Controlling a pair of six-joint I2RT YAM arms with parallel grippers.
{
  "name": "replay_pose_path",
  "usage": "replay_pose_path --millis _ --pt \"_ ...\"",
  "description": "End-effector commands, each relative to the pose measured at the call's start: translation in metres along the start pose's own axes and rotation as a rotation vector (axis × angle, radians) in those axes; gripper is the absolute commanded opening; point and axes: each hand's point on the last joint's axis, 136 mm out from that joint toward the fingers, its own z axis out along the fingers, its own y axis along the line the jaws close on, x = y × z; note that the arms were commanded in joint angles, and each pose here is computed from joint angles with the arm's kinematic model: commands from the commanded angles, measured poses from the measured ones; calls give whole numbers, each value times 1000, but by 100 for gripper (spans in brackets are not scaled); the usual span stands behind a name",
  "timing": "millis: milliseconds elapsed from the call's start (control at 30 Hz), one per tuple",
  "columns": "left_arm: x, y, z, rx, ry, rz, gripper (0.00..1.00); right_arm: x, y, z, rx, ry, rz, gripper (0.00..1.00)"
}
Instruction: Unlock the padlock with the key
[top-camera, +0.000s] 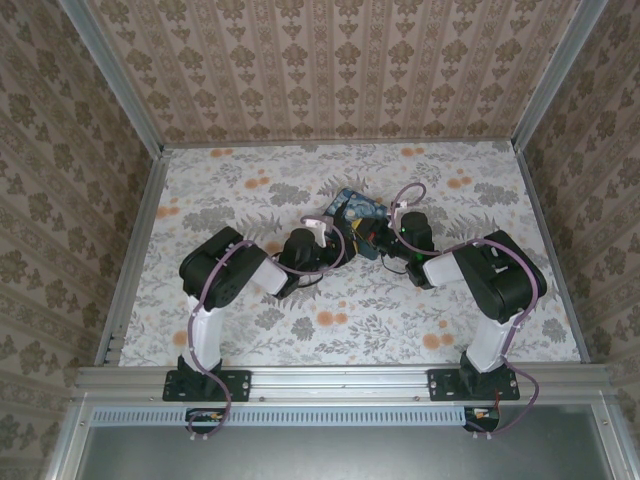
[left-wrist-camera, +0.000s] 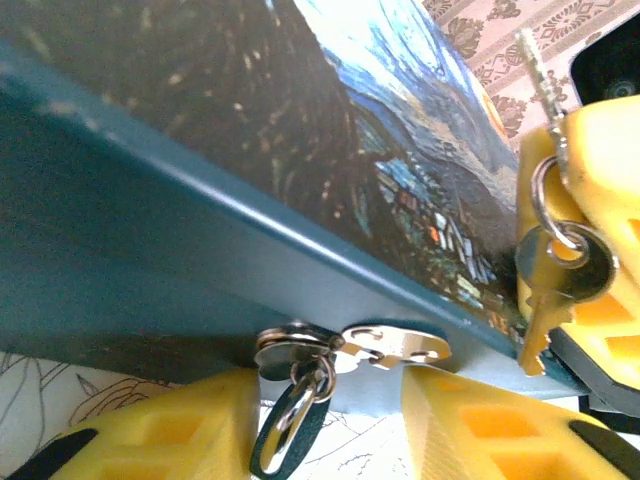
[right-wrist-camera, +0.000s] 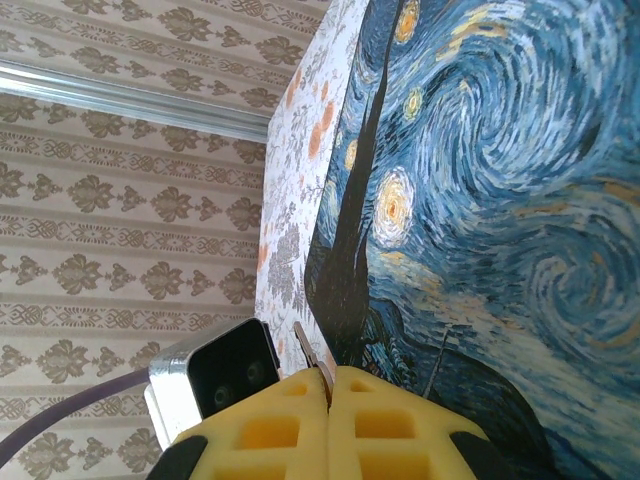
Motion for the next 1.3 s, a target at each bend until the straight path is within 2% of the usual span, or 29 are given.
replay_pose_path --millis 0,333,500,600,933,1100,1267 --pt "34 40 -1 -146 106 -34 38 23 -65 -5 205 51 82 0" --pt "36 43 2 -150 112 -38 24 23 -65 -4 200 52 85 0" --pt "37 45 4 -151 118 -41 13 22 -64 -2 193 54 84 0" --pt "36 43 6 -139 122 -51 0 19 -58 -1 180 55 82 0" --pt "17 46 -14 -161 62 -167 0 6 -4 -24 84 50 29 0" --pt "15 49 -25 -197 48 -203 0 16 20 -52 54 68 -14 0" --pt "17 47 -36 -224 54 -236 0 37 26 -79 52 91 -44 0"
